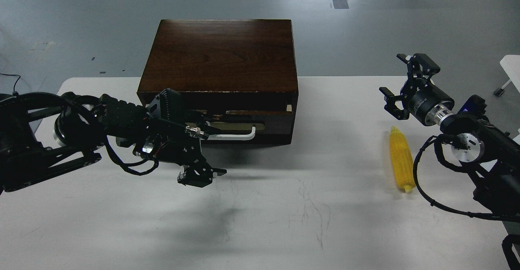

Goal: Put corn in drawer with both arms
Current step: 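Pull the drawer out toward the robot with the left gripper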

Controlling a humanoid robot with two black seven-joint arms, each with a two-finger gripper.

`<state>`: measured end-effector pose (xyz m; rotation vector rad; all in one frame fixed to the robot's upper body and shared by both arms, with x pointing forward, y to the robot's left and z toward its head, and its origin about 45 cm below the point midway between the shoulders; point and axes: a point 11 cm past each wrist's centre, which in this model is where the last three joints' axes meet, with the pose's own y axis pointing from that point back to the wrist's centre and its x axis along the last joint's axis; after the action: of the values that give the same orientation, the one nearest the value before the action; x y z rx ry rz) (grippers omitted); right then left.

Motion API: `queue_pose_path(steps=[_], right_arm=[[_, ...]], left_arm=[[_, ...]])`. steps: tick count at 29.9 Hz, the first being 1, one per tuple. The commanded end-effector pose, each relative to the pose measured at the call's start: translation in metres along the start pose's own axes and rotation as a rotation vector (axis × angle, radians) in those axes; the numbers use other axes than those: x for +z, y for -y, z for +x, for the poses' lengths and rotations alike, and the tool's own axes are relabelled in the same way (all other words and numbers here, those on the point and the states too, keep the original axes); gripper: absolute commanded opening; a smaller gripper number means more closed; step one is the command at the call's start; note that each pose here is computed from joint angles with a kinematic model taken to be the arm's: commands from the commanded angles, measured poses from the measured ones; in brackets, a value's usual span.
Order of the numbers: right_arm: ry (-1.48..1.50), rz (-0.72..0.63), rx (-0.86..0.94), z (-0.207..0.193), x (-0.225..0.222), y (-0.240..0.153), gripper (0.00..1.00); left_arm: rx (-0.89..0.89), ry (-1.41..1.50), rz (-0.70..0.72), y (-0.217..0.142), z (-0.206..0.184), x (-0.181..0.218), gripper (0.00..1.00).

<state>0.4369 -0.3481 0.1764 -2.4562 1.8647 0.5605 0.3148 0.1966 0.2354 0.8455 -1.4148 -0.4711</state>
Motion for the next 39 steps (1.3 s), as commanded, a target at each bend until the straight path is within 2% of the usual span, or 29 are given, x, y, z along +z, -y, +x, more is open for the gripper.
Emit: queue_pose_path(steps=[1, 39], right_arm=[[0.0, -0.001, 0.001, 0.0, 0.0, 0.0, 1.0], [-0.004, 0.001, 0.007, 0.003, -0.002, -0.001, 1.0]], left_arm=[[0.006, 0.008, -0.005, -0.001, 0.002, 0.002, 0.99], [0.064, 0.004, -0.109, -0.009, -0.008, 0.052, 0.99]])
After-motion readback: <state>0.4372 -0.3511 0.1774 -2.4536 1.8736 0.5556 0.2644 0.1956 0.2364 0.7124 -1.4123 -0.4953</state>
